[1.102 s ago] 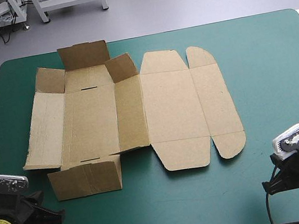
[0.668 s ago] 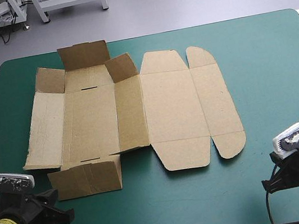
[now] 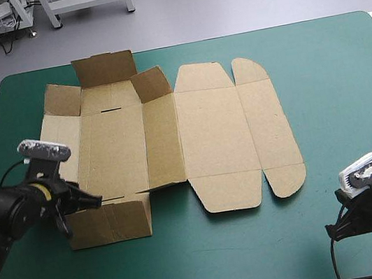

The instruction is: Fold the box

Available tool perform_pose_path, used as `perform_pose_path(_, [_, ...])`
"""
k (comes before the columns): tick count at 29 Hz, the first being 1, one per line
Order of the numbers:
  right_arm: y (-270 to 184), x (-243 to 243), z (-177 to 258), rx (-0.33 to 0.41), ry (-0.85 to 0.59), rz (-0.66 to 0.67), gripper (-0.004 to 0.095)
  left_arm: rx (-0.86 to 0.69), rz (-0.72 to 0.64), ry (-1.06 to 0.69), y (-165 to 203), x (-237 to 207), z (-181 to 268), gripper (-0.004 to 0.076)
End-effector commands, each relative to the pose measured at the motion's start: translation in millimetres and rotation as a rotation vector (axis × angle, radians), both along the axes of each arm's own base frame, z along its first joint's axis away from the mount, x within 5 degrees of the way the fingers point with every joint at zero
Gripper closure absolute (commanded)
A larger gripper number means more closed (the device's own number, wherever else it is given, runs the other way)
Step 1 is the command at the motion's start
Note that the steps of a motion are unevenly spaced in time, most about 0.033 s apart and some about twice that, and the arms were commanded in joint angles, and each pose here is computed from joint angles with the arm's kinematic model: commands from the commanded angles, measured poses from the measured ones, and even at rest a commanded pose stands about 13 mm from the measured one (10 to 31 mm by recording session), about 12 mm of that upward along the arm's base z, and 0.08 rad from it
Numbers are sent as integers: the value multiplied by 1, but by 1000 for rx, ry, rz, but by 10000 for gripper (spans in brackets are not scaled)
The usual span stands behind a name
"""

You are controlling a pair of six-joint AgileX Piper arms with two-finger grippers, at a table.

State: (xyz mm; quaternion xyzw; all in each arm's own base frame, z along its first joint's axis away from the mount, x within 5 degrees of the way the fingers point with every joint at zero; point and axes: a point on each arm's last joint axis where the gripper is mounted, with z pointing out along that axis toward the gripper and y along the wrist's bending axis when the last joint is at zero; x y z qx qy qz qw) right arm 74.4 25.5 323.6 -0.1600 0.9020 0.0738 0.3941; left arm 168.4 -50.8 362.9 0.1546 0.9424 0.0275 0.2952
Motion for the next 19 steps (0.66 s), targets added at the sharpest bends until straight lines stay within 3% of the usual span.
perform_pose_path(1, [1, 3, 11, 24, -73, 2, 926, 14, -6, -91, -10, 31, 37, 395])
perform_pose_path(6, [1, 3, 11, 22, -73, 3, 926, -11, -8, -3, -5, 63, 54, 394])
perform_pose_path(13, [2, 3, 11, 21, -77, 17, 926, -385, -15, 97, 30, 97, 48, 394])
perform_pose_path(19, [3, 4, 12, 19, -90, 27, 926, -333, 107, 132, 76, 115, 28, 394])
